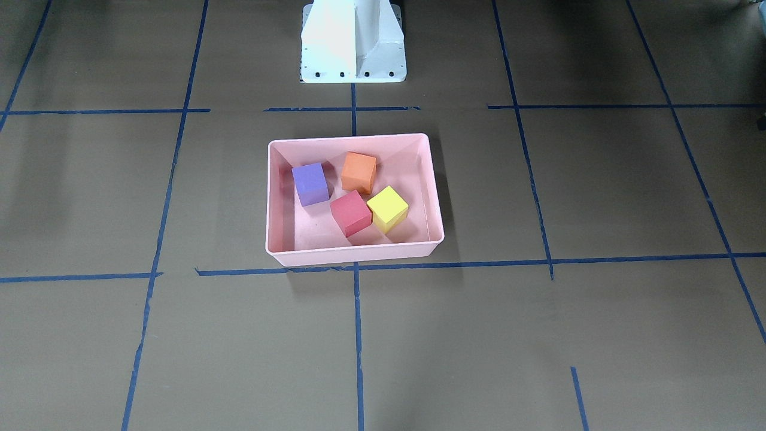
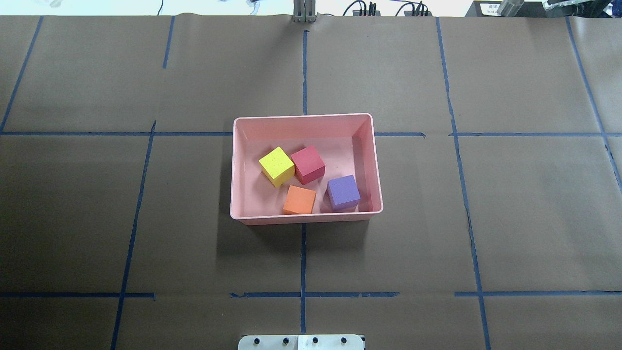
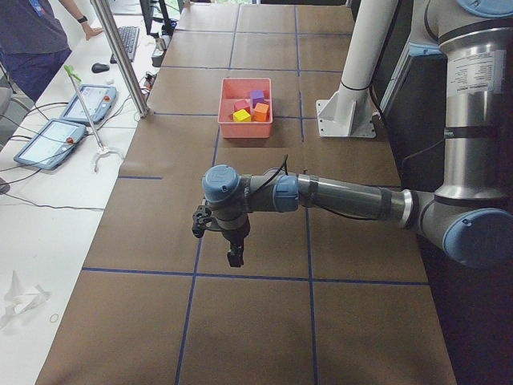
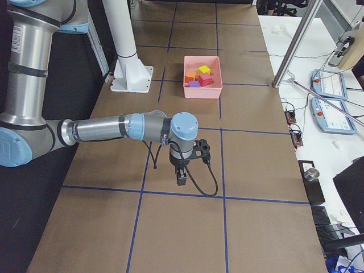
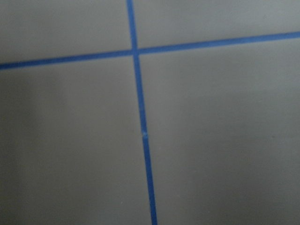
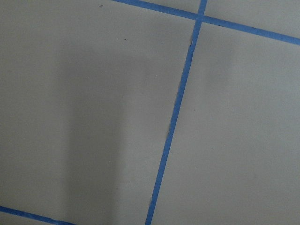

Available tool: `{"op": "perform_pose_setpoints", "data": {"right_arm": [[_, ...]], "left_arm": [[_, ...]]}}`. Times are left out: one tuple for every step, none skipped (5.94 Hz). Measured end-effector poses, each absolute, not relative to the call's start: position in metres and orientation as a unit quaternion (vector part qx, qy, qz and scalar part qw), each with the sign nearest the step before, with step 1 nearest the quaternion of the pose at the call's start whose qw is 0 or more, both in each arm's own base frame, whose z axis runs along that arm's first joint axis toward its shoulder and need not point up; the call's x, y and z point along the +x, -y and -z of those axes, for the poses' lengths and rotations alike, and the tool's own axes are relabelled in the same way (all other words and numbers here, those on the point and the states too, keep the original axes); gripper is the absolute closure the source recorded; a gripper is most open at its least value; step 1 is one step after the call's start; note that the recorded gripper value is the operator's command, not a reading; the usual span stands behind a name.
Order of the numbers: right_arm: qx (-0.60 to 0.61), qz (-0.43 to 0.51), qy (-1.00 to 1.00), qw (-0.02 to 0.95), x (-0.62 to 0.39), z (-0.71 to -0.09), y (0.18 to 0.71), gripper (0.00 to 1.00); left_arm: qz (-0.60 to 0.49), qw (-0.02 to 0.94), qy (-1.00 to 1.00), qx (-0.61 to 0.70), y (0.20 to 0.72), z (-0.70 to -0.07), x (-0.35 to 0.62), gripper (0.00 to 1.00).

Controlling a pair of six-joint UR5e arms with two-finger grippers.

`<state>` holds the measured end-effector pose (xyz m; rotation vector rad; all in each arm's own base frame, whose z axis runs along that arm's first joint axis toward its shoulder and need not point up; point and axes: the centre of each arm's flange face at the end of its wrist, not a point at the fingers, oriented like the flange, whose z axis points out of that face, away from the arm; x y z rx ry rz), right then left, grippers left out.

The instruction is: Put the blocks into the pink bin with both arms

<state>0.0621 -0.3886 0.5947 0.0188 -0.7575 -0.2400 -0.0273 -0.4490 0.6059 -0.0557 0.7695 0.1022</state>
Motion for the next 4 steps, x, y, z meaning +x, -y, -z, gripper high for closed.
{"op": "perform_pose_setpoints", "data": {"right_arm": [[0.010,0.117,0.369,0.922,0.0620,-0.5940,0.3891,0.00],[0.011,0.117,0.369,0.922,0.0620,-0.5938,0.3893,0.00],[0.011,0.118,0.369,0.922,0.0620,-0.5933,0.3893,0.00],[0.012,0.118,0.370,0.922,0.0619,-0.5924,0.3902,0.00]], "left_arm": [[-0.052,0.925,-0.376,-0.023,0.4491,-0.6013,-0.0267,0.00],[-0.053,0.925,-0.376,-0.023,0.4478,-0.6007,-0.0265,0.00],[-0.053,0.925,-0.376,-0.024,0.4459,-0.6010,-0.0266,0.00],[-0.052,0.925,-0.376,-0.025,0.4445,-0.6013,-0.0270,0.00]]}}
